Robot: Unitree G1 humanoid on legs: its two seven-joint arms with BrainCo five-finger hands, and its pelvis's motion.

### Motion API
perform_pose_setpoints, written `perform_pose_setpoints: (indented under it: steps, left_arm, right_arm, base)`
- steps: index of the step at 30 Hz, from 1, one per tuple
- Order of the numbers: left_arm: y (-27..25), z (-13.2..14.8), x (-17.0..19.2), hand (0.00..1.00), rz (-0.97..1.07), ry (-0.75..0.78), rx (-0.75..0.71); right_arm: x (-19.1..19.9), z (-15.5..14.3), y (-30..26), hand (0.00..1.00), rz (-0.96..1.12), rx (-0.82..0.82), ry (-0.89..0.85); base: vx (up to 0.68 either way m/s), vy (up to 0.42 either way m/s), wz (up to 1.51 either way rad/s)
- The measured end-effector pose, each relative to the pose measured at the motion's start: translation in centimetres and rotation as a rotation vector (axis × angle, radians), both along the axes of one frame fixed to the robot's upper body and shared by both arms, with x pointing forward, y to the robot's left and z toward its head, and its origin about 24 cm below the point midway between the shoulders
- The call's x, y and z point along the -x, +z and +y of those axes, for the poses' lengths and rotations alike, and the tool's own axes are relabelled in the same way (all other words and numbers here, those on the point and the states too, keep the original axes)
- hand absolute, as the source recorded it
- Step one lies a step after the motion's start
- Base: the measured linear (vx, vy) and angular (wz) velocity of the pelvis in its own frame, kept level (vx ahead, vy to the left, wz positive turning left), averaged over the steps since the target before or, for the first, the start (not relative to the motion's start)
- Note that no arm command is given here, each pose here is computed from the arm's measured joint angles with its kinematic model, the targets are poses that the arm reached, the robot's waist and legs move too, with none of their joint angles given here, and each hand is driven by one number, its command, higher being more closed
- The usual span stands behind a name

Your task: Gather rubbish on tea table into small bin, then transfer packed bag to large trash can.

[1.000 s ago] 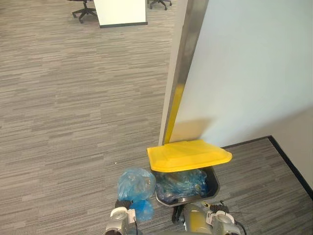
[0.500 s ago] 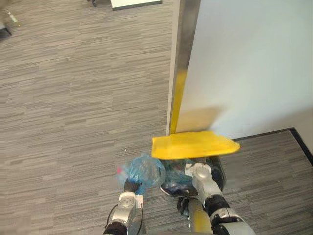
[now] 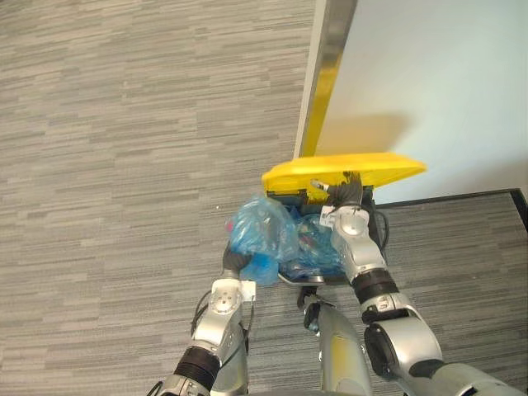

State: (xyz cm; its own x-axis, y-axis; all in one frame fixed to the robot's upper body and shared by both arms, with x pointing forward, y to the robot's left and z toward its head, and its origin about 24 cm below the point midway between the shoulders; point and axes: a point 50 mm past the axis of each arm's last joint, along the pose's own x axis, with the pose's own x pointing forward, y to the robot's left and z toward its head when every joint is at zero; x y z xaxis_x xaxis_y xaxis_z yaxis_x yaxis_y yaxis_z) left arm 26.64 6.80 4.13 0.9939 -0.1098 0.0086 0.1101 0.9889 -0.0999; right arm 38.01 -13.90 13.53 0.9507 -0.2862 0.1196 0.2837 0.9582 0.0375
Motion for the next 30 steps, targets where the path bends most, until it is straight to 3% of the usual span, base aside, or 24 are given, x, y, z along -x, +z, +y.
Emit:
perform_pose_setpoints:
  steps: [7, 14, 22, 30]
  left_arm:
    - [6.6, -3.6, 0.5, 1.0, -0.273, -0.174, 0.108]
    - [7.8, -6.2, 1.3, 1.0, -0.329, -0.305, 0.098]
    - [7.7, -7.4, -0.2, 1.0, -0.334, -0.312, -0.014]
    - [7.9, -7.6, -5.5, 1.0, -0.225, -0.184, -0.129]
  right_arm:
    - [-0.8, -0.7, 2.1, 0.0, -0.028, -0.061, -0.015]
    - [-1.6, -1.0, 3.5, 0.0, -0.033, -0.13, -0.029]
    - [-2.3, -0.9, 6.1, 0.0, -0.088, -0.163, -0.028]
    - [-2.3, -1.5, 11.5, 0.0, -0.249, -0.175, -0.043]
  base:
    - [-0.04, -0.072, -0.02]
    - [-0.03, -0.077, -0.01]
    - [-0.04, -0.087, -0.11]
    - [-0.04, -0.13, 0.04]
